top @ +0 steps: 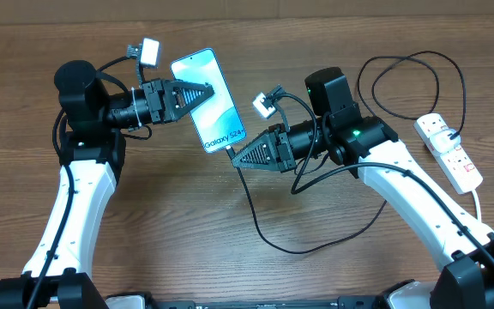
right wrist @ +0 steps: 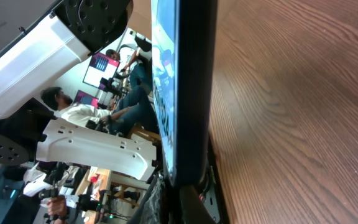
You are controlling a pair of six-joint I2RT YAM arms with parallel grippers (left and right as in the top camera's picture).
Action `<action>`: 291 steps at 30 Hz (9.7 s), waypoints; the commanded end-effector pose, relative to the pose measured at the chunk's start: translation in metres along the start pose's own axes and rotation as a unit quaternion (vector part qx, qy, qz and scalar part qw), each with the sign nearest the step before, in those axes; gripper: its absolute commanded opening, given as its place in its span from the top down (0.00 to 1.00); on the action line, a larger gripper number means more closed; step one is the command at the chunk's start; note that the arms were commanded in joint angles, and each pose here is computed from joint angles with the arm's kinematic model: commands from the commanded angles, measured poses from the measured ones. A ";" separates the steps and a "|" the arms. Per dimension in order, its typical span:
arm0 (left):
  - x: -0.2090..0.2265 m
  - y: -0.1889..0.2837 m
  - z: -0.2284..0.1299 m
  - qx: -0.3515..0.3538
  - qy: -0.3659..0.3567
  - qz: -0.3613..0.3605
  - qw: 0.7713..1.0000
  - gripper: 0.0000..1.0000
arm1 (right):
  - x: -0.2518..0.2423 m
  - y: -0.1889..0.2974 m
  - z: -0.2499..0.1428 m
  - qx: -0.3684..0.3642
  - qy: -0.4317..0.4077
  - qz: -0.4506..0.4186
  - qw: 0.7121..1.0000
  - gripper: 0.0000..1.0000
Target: Plug charger to phone and switch on socket
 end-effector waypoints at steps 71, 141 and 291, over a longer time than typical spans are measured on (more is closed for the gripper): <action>-0.008 0.001 0.001 -0.008 -0.049 0.001 0.999 0.96 | 0.000 -0.002 0.001 0.000 -0.046 -0.015 0.999 0.51; 0.131 -0.042 -0.076 0.091 0.038 0.328 0.939 0.95 | -0.058 0.076 -0.056 0.048 -0.212 -0.325 0.921 0.00; -0.136 0.171 -0.208 -0.383 -0.159 0.589 0.693 0.01 | -0.067 0.086 -0.069 0.077 -0.233 -0.405 0.881 0.00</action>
Point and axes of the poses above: each gripper's point midway between its finger pads, its own y axis back along the fingers, its own x axis along the line the jaws close on, z = x × y, the point moved 8 cm from there along y, back along the fingers, and after that the axes turned 10 degrees about y, right-handed, at the moved point
